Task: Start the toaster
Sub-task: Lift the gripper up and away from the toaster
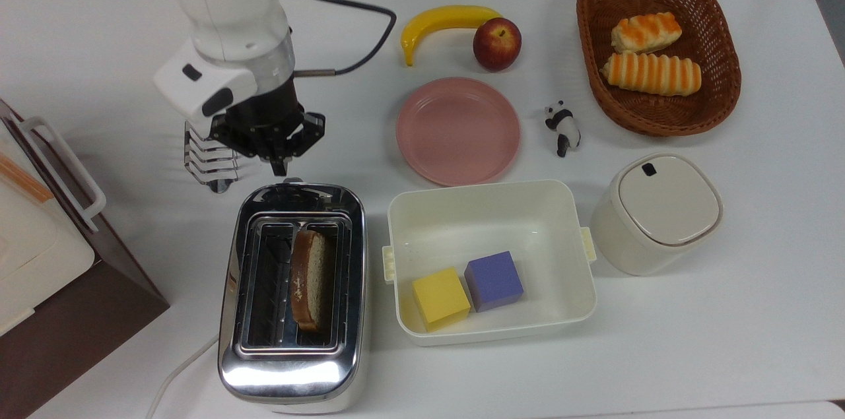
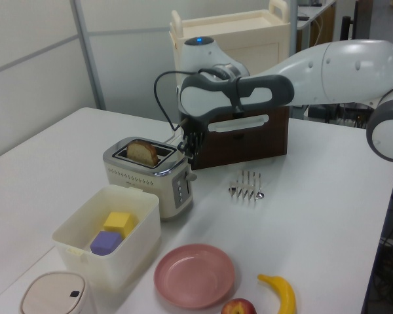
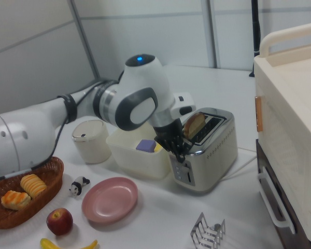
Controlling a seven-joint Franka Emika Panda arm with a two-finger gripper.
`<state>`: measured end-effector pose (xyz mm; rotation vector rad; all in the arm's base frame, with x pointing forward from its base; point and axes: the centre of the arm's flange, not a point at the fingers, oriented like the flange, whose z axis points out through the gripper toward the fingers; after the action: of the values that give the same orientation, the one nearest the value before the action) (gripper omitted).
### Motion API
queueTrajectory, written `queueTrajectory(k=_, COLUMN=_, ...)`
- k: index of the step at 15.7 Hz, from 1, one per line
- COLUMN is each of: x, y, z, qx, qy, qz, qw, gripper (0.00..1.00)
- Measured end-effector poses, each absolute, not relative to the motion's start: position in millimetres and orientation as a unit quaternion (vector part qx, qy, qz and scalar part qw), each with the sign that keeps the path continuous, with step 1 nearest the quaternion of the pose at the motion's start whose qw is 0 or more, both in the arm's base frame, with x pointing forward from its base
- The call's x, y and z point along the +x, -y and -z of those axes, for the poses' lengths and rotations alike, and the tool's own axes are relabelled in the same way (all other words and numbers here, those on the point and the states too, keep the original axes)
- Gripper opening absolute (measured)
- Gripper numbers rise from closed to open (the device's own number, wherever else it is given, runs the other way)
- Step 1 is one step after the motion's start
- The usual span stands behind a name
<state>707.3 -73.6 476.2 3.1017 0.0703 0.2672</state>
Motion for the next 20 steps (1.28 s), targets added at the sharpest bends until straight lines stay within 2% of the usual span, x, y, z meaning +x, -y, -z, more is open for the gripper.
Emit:
queueTrajectory(k=3, x=700, y=73, z=-499, qx=0.996, qy=-0.023, qz=-0.082, qw=0.012, gripper=0.04)
queueTrajectory(k=8, x=688, y=72, z=-516, qx=0.998, qy=-0.023, qz=-0.064, qw=0.008, gripper=0.52)
queueTrajectory(k=12, x=678, y=73, z=-532, qx=0.998, qy=-0.026, qz=-0.055, qw=0.019, gripper=0.94)
queueTrajectory(k=13, x=676, y=74, z=-539, qx=0.998, qy=-0.026, qz=-0.058, qw=0.021, gripper=0.99)
queueTrajectory(k=17, x=665, y=73, z=-542, qx=0.999, qy=-0.026, qz=-0.029, qw=0.019, gripper=1.00)
queueTrajectory(k=20, x=660, y=75, z=-536, qx=0.999, qy=-0.029, qz=0.000, qw=0.037, gripper=1.00)
